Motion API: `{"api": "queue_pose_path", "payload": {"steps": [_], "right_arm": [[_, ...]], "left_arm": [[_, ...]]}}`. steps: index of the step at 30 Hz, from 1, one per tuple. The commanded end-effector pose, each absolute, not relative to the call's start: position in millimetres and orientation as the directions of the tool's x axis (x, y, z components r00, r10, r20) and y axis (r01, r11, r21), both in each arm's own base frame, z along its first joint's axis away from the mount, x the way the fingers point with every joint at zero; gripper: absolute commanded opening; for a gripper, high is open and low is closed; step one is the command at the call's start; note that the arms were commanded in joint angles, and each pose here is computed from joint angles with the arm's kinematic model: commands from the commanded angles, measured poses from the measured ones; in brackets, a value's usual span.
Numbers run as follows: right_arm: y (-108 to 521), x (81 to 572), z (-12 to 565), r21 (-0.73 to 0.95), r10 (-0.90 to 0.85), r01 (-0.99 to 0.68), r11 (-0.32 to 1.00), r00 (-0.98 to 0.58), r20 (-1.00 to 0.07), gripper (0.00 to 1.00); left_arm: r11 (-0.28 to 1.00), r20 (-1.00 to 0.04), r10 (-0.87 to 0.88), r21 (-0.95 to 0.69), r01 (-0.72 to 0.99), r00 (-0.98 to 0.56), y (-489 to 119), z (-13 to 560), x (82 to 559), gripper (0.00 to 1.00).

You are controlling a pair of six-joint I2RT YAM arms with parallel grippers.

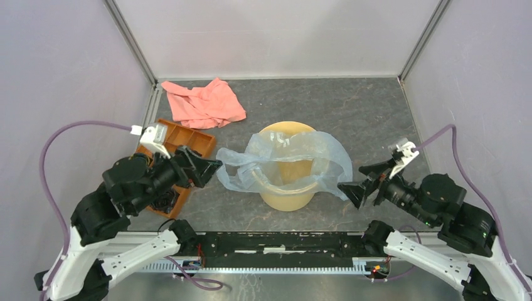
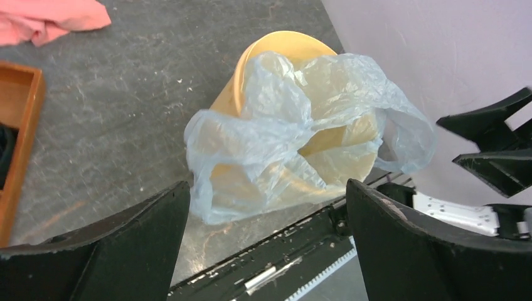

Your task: Put the trash bags into the trash bin

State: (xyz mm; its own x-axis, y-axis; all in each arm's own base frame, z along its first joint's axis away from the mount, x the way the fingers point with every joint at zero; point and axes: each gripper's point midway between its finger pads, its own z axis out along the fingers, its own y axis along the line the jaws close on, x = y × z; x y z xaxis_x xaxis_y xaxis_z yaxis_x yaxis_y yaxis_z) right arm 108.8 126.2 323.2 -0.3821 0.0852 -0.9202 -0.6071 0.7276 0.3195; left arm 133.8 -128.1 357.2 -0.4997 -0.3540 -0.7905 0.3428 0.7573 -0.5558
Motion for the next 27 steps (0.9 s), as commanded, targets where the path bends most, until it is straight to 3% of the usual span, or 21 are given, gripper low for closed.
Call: {"api": "queue_pose_path", "payload": {"steps": [1, 6, 10, 16, 23, 27], "right_arm": [[124, 144, 332, 0.175, 0.002, -0.534, 0.827, -0.309, -0.951, 0.98], [111, 183, 321, 0.038, -0.072, -0.354, 0.934, -0.291, -0.954, 0.92], [106, 202, 315, -0.09, -0.173, -0.271, 0.958, -0.299, -0.939, 0.82], [132, 212, 314, -0.15, -0.257, -0.372, 0.916, -0.256, -0.932, 0.74], [144, 218, 324, -0.172, -0.274, -0.402, 0.899, -0.213, -0.938, 0.32], [146, 224, 336, -0.167, -0.254, -0.38, 0.91, -0.193, -0.948, 0.16]], "left_arm": [[0.805, -0.855, -0.086, -0.362, 0.469, -0.512, -163, 343, 155, 0.99], [0.775, -0.876, 0.094, -0.233, 0.587, -0.472, -188, 344, 169, 1.0], [0.735, -0.895, 0.203, -0.129, 0.666, -0.397, -198, 353, 177, 1.0], [0.687, -0.881, 0.365, 0.037, 0.726, -0.301, -212, 345, 200, 1.0], [0.697, -0.928, 0.32, 0.095, 0.711, -0.19, -214, 390, 213, 1.0], [0.641, -0.936, 0.284, 0.024, 0.767, -0.208, -225, 390, 196, 1.0]]}}
